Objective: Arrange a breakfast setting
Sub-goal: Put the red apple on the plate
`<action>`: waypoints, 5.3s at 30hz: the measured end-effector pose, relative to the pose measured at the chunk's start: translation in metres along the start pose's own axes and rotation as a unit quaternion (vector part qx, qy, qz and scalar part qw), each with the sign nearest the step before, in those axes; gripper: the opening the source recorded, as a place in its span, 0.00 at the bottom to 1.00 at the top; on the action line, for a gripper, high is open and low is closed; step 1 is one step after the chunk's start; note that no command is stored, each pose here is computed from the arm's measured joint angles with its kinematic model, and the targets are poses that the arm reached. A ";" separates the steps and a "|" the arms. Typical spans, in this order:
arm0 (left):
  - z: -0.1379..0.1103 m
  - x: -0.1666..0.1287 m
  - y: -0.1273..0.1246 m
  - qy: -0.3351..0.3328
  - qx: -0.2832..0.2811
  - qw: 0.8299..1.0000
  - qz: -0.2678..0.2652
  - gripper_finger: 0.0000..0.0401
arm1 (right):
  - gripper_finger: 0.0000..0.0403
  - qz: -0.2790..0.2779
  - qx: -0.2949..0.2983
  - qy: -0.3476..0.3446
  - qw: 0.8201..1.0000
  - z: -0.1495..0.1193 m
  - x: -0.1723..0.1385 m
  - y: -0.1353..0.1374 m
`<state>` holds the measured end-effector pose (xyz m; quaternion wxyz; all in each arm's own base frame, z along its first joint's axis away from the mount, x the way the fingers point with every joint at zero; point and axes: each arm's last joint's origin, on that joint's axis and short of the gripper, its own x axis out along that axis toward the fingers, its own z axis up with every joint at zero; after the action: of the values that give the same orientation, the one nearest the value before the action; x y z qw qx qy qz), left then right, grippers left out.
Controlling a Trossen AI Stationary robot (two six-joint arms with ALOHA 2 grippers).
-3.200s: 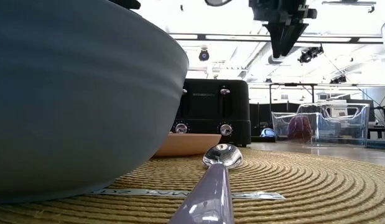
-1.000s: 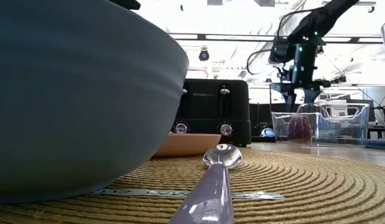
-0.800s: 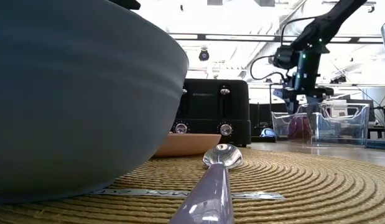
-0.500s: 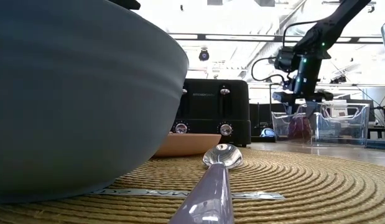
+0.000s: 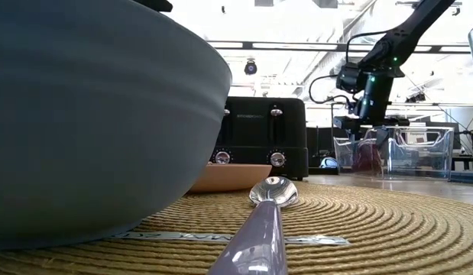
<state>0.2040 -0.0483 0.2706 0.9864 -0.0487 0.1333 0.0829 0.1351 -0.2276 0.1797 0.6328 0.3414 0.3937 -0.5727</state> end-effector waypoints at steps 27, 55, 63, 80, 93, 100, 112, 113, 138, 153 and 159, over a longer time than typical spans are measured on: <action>0.000 0.000 0.000 0.000 0.000 1.000 0.000 0.38 | 0.51 -0.035 0.006 0.016 0.999 -0.006 0.002 0.000; 0.000 0.000 0.000 0.000 0.000 1.000 0.000 0.38 | 0.50 0.069 -0.044 -0.085 0.993 -0.051 -0.118 0.003; 0.000 0.000 0.000 0.000 0.000 1.000 0.000 0.38 | 0.50 0.137 -0.074 -0.101 0.983 -0.074 -0.145 0.009; 0.000 0.000 0.000 0.000 0.000 1.000 0.000 0.38 | 0.50 0.326 -0.195 -0.089 0.921 -0.124 -0.174 0.074; 0.000 0.000 0.000 0.000 0.000 1.000 0.000 0.38 | 0.50 0.395 -0.249 -0.089 0.880 -0.165 -0.166 0.140; 0.000 0.000 0.000 0.000 0.000 1.000 0.000 0.38 | 0.50 0.432 -0.256 -0.105 0.858 -0.192 -0.159 0.174; 0.000 0.000 0.000 0.000 0.000 1.000 0.000 0.38 | 0.50 0.455 -0.245 -0.190 0.835 -0.234 -0.141 0.216; 0.000 0.000 0.000 0.000 0.000 1.000 0.000 0.38 | 0.50 0.454 -0.246 -0.197 0.833 -0.238 -0.138 0.219; 0.000 0.000 0.000 0.000 0.000 1.000 0.000 0.38 | 0.50 0.387 -0.292 -0.313 0.816 -0.275 -0.104 0.240; 0.000 0.000 0.000 0.000 0.000 1.000 0.000 0.38 | 0.58 0.392 -0.308 -0.277 0.822 -0.268 -0.090 0.242; 0.000 0.000 0.000 0.000 0.000 1.000 0.000 0.38 | 0.60 0.391 -0.309 -0.272 0.823 -0.268 -0.090 0.241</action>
<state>0.2039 -0.0483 0.2706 0.9864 -0.0488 0.1331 0.0829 0.3428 0.0769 0.1323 0.9573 0.0838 0.1954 -0.1956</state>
